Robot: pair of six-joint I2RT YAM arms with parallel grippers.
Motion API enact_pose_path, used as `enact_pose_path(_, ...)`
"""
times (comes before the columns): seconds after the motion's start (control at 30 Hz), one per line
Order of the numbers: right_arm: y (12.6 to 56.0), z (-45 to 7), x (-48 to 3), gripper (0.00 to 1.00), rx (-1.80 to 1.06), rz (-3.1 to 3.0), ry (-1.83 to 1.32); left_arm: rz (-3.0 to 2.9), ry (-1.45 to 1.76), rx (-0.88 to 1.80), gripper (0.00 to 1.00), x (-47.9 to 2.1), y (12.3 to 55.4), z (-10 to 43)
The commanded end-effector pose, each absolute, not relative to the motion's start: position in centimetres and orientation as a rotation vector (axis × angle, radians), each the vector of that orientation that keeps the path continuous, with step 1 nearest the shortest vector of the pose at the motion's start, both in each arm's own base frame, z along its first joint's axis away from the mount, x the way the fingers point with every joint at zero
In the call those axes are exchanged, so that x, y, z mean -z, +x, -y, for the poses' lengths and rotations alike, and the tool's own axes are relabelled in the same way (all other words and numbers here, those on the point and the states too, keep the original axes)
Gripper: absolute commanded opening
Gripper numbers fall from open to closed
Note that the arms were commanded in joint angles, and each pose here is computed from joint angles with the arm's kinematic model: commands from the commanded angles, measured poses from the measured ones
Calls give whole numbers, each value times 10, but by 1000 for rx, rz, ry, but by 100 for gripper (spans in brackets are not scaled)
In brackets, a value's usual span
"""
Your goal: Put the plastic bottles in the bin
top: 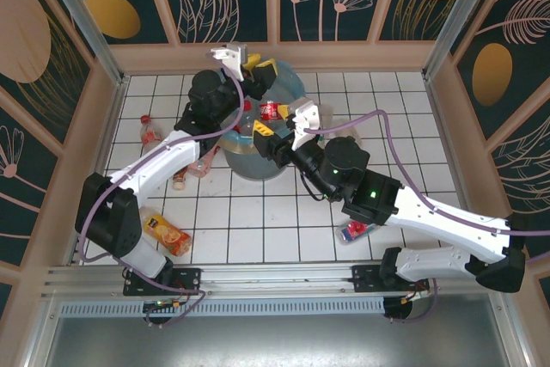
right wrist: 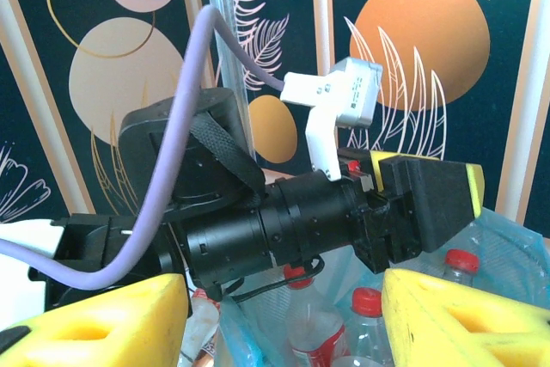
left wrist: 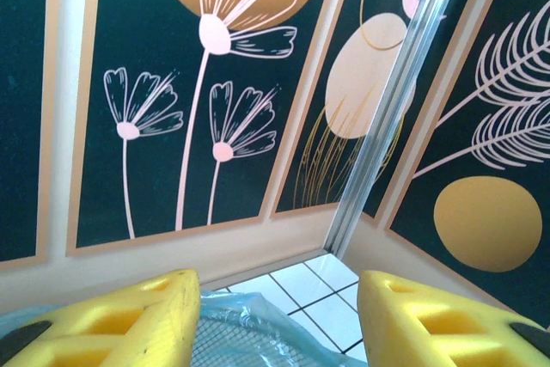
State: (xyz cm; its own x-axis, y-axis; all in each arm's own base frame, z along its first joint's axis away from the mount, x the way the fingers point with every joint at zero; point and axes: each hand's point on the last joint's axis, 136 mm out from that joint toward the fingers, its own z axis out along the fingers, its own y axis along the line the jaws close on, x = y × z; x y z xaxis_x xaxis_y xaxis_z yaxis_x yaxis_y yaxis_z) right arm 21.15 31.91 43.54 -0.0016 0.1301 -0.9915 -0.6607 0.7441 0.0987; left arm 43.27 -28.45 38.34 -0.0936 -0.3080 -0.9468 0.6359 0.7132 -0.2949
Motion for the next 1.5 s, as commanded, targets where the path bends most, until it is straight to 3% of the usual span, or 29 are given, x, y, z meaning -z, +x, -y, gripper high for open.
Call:
enact_pose_path(0.0,215,-316,-429,62,-654,-1467,-434,-1394,293,822,52,-406,422,281)
enact_pose_path(0.67,239,-327,-407,62,-613,-1608,-456,-1452,287,783,50,-461,387,256)
enact_pose_path(1.07,229,-372,-398,62,-715,-1610,-603,-1757,-116,326,52,-398,358,110)
enact_pose_path(1.2,221,-398,-396,62,-749,-1601,-674,-1805,-267,357,52,-368,373,52)
enact_pose_path(1.47,209,-463,-382,62,-910,-1647,-798,-1892,-425,387,54,-317,422,-10)
